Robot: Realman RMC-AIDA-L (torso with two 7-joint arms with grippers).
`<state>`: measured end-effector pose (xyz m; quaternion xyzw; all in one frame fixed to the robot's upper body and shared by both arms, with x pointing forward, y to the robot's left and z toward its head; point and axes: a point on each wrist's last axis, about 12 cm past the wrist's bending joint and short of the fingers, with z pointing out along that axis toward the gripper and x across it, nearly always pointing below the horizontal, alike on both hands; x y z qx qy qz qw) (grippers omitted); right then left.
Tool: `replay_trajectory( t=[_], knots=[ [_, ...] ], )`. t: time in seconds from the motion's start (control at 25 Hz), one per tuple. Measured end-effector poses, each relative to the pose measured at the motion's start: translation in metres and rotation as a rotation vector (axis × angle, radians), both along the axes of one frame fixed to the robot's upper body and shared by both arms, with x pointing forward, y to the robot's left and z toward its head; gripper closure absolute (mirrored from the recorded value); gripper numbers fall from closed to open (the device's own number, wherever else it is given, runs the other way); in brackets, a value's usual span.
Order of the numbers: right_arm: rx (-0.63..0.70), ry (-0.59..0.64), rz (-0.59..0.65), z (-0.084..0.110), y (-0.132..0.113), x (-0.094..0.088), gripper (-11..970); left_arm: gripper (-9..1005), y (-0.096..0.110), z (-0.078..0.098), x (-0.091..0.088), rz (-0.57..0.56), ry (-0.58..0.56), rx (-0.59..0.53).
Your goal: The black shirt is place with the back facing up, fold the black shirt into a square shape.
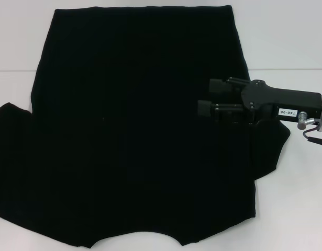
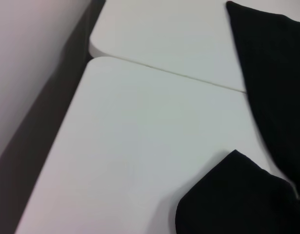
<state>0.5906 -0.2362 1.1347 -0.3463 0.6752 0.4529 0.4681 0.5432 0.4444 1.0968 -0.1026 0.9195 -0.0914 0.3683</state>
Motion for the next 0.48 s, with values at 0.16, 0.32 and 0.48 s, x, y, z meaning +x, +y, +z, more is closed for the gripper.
replay_trajectory(
  t=[0.16, 0.32, 0.48],
  knots=[
    [-0.001, 0.0, -0.002, 0.0, 0.0, 0.0, 15, 996, 0.004, -0.001, -0.005, 0.019, 0.0, 0.0],
    [-0.003, -0.002, -0.005, 0.0, 0.001, 0.001, 15, 996, 0.008, -0.002, -0.009, 0.036, 0.0, -0.004],
    [-0.005, -0.005, -0.008, 0.001, 0.001, 0.002, 14, 996, 0.008, -0.003, -0.012, 0.037, 0.0, -0.016]
  ],
)
